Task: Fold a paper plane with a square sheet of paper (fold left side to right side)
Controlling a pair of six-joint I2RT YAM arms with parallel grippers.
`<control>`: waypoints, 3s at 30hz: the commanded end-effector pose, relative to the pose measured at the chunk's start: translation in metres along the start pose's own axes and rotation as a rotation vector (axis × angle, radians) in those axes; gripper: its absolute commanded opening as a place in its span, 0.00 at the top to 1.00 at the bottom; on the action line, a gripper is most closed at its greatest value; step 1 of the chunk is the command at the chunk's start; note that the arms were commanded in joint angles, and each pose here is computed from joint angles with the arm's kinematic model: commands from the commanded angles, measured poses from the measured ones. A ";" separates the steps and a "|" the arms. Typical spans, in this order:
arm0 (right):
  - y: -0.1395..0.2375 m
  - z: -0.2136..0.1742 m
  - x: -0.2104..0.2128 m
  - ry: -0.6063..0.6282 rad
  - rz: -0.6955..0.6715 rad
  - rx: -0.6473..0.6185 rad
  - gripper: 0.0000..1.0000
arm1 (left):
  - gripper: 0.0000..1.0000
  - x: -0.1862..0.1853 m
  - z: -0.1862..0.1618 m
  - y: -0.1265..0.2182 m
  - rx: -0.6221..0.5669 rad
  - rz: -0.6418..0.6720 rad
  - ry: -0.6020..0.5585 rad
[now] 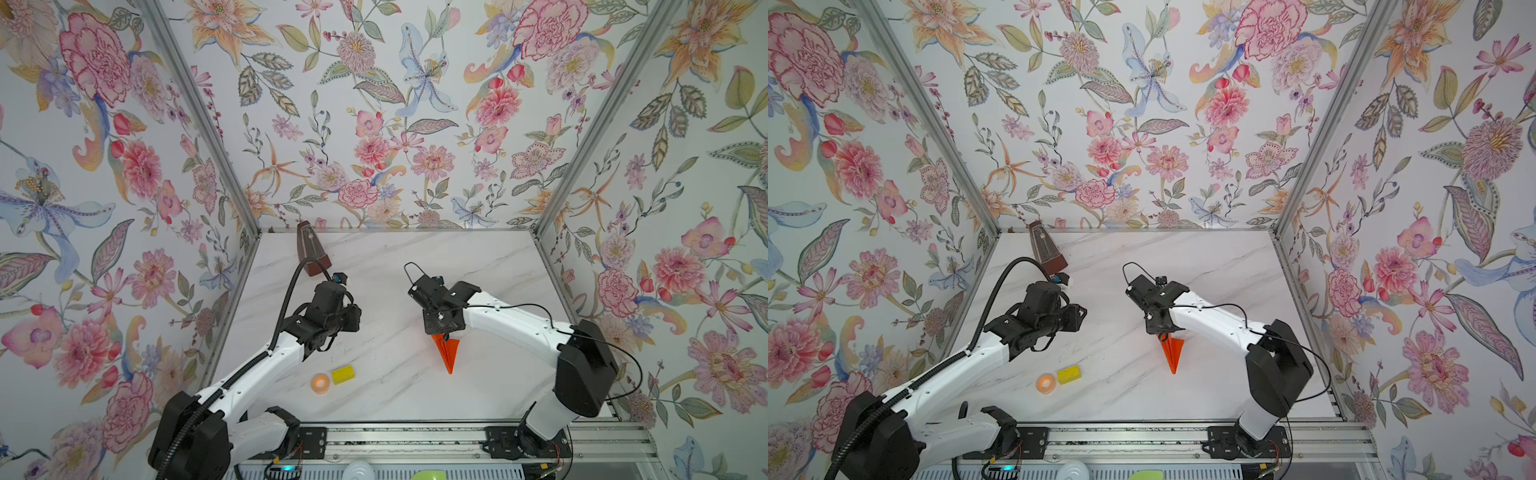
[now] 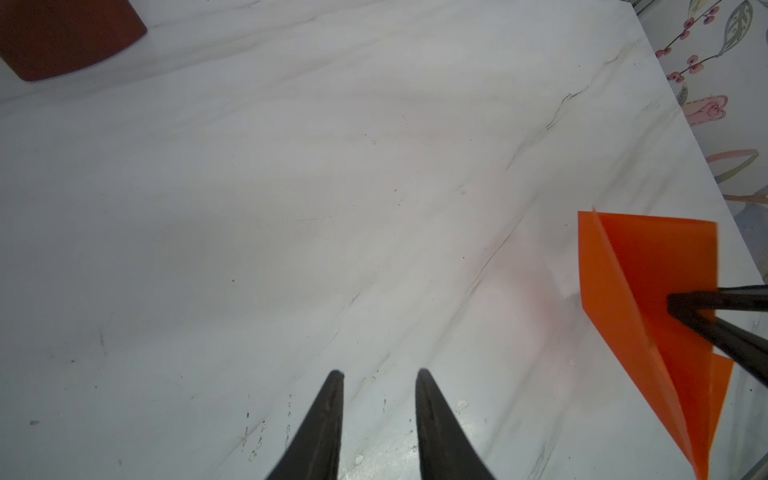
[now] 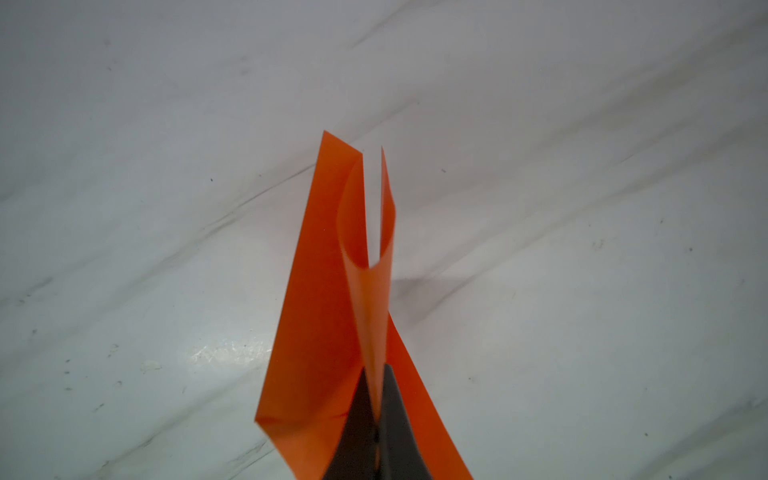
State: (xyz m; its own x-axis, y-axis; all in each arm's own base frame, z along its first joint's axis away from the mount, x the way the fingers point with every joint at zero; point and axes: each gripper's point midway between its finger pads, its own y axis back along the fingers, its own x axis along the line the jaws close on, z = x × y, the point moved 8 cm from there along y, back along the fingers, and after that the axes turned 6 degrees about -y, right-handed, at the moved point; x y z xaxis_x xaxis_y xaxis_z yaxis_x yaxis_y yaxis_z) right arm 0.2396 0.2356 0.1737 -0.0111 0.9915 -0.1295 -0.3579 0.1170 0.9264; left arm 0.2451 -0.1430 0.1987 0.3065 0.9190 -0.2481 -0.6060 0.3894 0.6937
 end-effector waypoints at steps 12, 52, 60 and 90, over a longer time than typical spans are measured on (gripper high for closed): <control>0.009 -0.018 0.031 -0.088 0.446 0.162 0.62 | 0.67 -0.004 -0.022 -0.017 0.076 -0.134 0.051; -0.067 -0.093 0.010 -0.283 0.759 0.387 1.00 | 0.52 -0.091 -0.100 -0.084 0.280 -0.415 0.132; -0.068 -0.095 0.010 -0.284 0.756 0.388 0.99 | 0.53 -0.088 -0.106 -0.092 0.312 -0.373 0.138; -0.073 -0.065 -0.039 -0.490 0.913 0.285 0.61 | 0.96 -0.076 -0.121 -0.103 0.409 -0.273 0.090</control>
State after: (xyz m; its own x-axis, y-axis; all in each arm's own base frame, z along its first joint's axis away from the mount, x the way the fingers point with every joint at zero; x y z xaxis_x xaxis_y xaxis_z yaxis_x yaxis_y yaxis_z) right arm 0.2060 0.1823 0.0911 0.2482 0.6683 0.7013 -0.1885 -0.6768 0.7116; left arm 0.1994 -0.2512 0.0778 0.3443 0.7606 -0.5505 -0.2040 0.6329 0.7469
